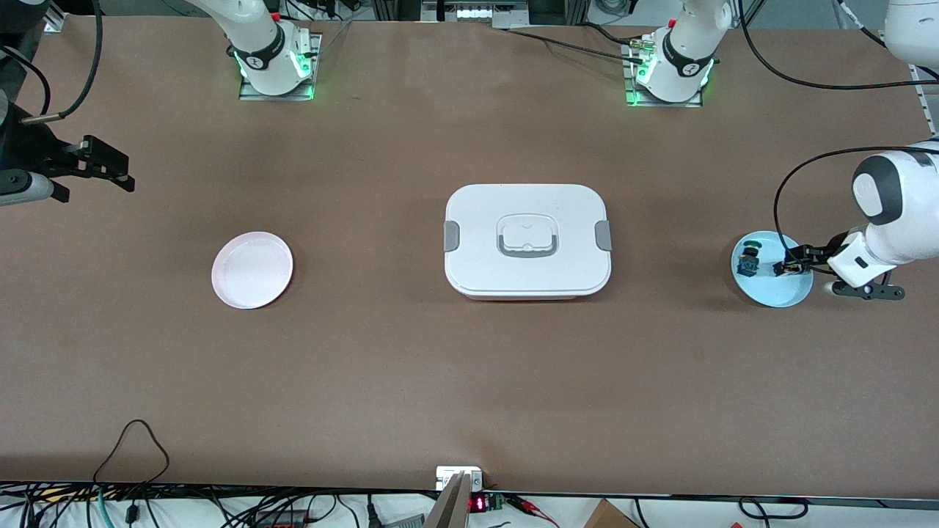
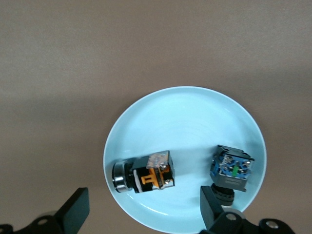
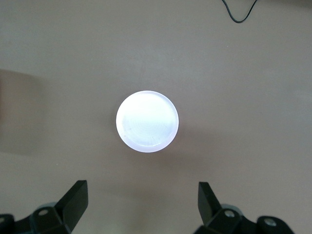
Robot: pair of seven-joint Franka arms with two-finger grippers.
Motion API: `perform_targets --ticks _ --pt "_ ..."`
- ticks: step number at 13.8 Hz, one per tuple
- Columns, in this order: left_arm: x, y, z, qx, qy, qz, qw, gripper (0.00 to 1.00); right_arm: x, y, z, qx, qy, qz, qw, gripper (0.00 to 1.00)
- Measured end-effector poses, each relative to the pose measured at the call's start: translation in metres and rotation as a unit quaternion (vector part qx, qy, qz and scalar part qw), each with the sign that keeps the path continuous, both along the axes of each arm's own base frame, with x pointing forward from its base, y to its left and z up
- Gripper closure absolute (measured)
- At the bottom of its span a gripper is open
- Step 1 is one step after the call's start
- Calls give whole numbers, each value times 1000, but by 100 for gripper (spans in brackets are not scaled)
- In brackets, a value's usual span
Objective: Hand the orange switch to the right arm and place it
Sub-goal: 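Close the left gripper on the orange-and-black switch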
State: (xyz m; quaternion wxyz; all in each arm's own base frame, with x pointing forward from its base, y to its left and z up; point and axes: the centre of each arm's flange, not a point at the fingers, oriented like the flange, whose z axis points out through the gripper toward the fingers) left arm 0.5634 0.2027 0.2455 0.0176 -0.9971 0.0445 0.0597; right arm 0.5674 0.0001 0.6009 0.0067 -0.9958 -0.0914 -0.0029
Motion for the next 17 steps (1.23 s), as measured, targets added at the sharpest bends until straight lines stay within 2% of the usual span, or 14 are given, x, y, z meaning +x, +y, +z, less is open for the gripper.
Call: perform_targets --ticks 5,10,17 --pt "-2 1 -13 -4 8 -5 1000 0 0 0 -1 0 2 -1 1000 0" --pt "-6 3 -34 -8 20 -6 1000 0 -3 -1 -4 0 18 -1 1000 0" --pt "-14 22 -43 -10 21 7 1000 0 -3 -2 -5 0 19 -3 1000 0"
